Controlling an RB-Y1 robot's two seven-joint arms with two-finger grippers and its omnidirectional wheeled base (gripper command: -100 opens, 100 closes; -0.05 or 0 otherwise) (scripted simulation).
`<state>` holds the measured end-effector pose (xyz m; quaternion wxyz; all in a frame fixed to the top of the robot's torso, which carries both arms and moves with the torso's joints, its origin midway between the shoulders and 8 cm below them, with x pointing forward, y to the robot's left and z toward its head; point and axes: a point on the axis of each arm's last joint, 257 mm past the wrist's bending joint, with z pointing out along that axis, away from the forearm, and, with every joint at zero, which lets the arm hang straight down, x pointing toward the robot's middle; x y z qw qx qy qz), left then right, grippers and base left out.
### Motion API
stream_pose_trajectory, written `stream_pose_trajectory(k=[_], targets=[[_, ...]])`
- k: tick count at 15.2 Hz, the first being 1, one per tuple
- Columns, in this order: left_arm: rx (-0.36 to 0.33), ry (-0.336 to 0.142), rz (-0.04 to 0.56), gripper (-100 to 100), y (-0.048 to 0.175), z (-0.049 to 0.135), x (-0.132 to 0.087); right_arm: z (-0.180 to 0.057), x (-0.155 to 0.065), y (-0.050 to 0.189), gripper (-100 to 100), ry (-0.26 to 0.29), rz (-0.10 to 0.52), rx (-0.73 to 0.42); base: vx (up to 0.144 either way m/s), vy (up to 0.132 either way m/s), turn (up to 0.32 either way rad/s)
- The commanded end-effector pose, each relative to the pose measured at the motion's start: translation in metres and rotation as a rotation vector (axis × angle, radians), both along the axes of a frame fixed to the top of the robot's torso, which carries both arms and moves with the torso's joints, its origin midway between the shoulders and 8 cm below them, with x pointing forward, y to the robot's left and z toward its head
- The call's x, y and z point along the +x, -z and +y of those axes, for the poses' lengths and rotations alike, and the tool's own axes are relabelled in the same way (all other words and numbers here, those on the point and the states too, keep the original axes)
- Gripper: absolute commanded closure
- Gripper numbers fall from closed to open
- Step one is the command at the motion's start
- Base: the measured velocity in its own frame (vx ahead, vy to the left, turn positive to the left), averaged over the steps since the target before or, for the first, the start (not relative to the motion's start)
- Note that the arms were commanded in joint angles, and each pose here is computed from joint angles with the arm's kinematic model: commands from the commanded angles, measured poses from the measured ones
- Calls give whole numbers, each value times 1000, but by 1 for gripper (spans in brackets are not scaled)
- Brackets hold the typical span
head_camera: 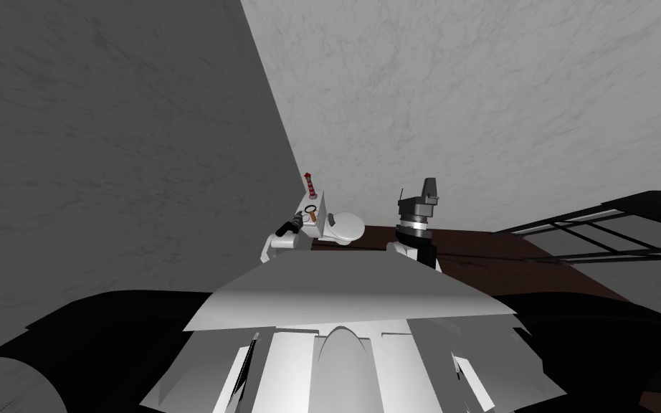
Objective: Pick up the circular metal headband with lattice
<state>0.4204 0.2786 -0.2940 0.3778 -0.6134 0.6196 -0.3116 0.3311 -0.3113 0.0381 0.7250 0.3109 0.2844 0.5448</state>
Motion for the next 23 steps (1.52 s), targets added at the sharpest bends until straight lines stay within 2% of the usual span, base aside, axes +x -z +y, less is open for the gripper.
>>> stream_pose_trajectory(k=[1,9,12,13,17,18,19,23], targets=[[-19,-14,42,-100,9,-3,-4,0,0,0,0,0,0,0,-1,10,-8],[-78,-50,165,-100,34,-12,-16,0,0,0,0,0,0,0,-1,8,-9],[-97,-58,189,-100,38,-16,-19,0,0,0,0,0,0,0,-1,2,-2],[-86,-53,174,-100,35,-14,-17,0,0,0,0,0,0,0,0,0,0],[-88,-55,178,-100,50,-13,-11,0,0,0,0,0,0,0,33,3,-2],[-88,-55,180,-100,47,-13,-13,0,0,0,0,0,0,0,27,2,-1],[-88,-55,179,100,47,-13,-13,0,0,0,0,0,0,0,9,1,0],[-91,-57,204,100,56,-14,-19,0,0,0,0,0,0,0,-12,-4,12]])
